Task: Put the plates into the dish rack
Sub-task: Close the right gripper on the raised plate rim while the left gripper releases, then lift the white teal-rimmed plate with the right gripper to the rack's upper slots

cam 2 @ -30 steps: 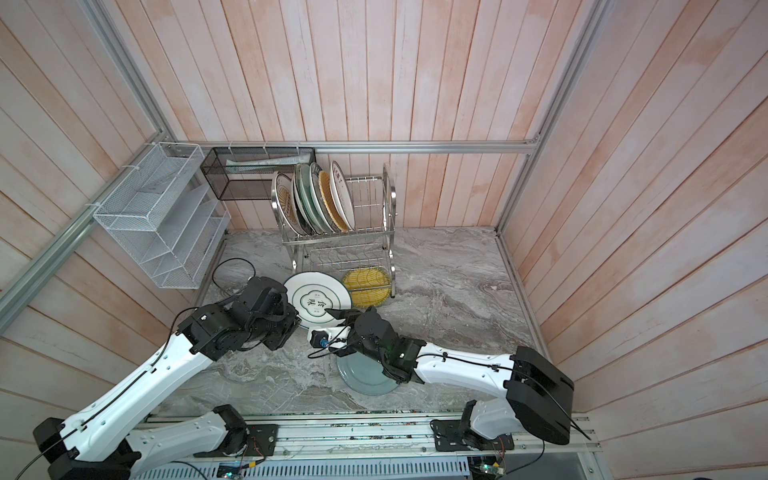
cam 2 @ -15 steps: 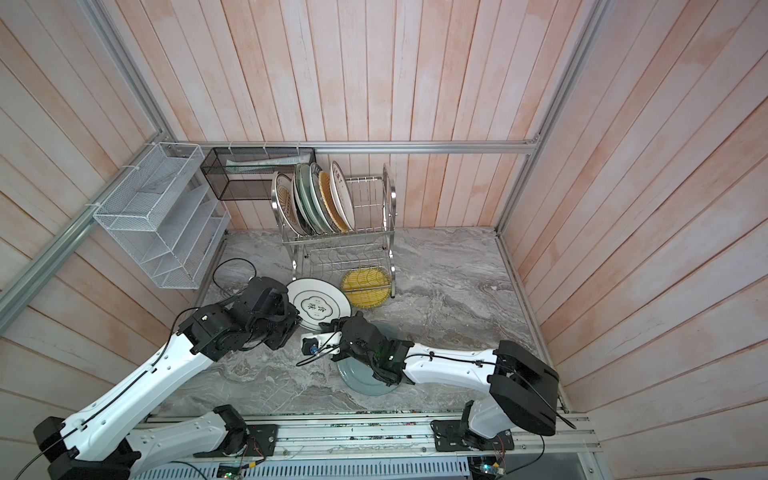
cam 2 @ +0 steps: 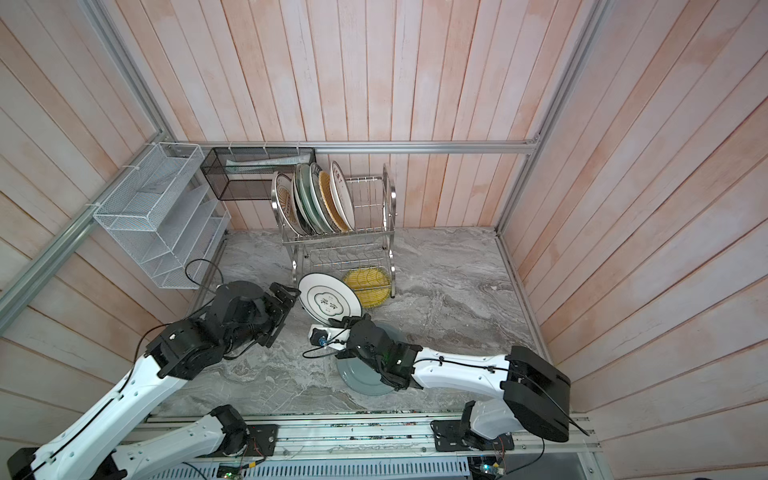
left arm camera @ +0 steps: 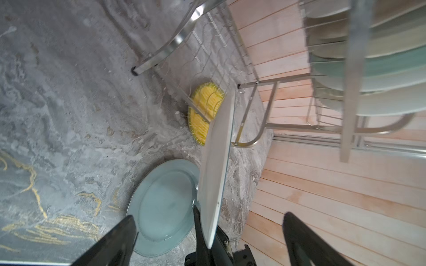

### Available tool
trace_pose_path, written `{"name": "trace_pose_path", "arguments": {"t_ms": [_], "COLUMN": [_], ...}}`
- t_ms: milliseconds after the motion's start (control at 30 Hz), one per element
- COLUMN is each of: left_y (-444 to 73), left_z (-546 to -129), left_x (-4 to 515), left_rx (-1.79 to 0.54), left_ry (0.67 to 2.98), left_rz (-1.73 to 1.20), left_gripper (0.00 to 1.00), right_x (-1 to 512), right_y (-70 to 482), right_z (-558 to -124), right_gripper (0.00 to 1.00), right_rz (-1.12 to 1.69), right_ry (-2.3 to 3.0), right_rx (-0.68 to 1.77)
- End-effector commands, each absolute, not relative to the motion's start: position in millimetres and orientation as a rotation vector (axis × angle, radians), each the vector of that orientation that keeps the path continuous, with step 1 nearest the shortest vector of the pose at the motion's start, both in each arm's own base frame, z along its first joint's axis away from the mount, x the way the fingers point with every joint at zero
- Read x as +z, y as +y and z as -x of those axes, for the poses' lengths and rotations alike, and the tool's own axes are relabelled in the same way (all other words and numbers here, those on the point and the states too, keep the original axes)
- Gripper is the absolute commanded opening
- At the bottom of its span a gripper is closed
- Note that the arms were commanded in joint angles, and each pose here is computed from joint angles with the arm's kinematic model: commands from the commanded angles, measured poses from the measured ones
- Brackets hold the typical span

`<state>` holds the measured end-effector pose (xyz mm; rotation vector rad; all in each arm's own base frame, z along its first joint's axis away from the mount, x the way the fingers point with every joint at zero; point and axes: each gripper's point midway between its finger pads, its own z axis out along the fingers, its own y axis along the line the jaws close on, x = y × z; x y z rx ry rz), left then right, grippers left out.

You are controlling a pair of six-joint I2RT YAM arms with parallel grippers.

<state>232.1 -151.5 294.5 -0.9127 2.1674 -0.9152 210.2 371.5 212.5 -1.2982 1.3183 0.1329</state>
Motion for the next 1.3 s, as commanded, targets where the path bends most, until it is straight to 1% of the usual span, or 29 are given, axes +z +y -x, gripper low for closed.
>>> {"name": "trace_pose_path", "arguments": {"t_ms": [0,100,233,367,500,633,700,800,933,1133,1267], "left_y": [-138.9,-135.6,-125.7,-121.2,-131.9,-141.2,-144.1,-144.2,-141.7,-147.8,-153.3], "left_z": [-237.2,-228.5,-214.0,-210.9,-210.4,-208.4,-204.7,-199.0,-194.5,-188.1,-180.4], "left_x": [334.8,368.9,394.3,388.5,363.7,333.7,323.9,314.0,300.5,292.8,280.7], "left_rx": [-0.913,-0.965,-0.938,-0.8,-0.709,-0.67,-0.67,-0.692,-0.685,-0.72,-0.745], "left_ry": [1.997,1.843,1.644,1.569,1.55,1.553,1.548,1.542,1.576,1.631,1.695], "left_rz": [0.687,0.476,0.256,0.094,-0.078,-0.19,-0.232,-0.246,-0.259,-0.3,-0.354], "left_gripper": [1.0,1.0,1.0,1.0,1.0,1.0,1.0,1.0,1.0,1.0,1.0], "right_x": [269.0,303.9,361.1,413.5,469.7,513.4,527.8,541.7,547.3,535.6,523.3], "right_y": [355.8,344.0,320.6,308.9,300.5,293.3,287.3,284.2,281.0,281.0,292.3], "right_z": [-206.2,-189.7,-180.0,-180.9,-185.0,-210.8,-230.4,-259.9,-304.6,-366.1,-390.8], "right_gripper": [0.0,0.0,0.0,0.0,0.0,0.0,0.0,0.0,0.0,0.0,0.0], "right_rz": [1.069,0.986,0.813,0.708,0.63,0.569,0.527,0.501,0.486,0.471,0.486], "right_ry": [1.333,1.32,1.32,1.348,1.3,1.299,1.302,1.318,1.363,1.451,1.493], "right_rx": [0.294,0.454,0.611,0.686,0.751,0.834,0.822,0.819,0.819,0.842,0.849]}}
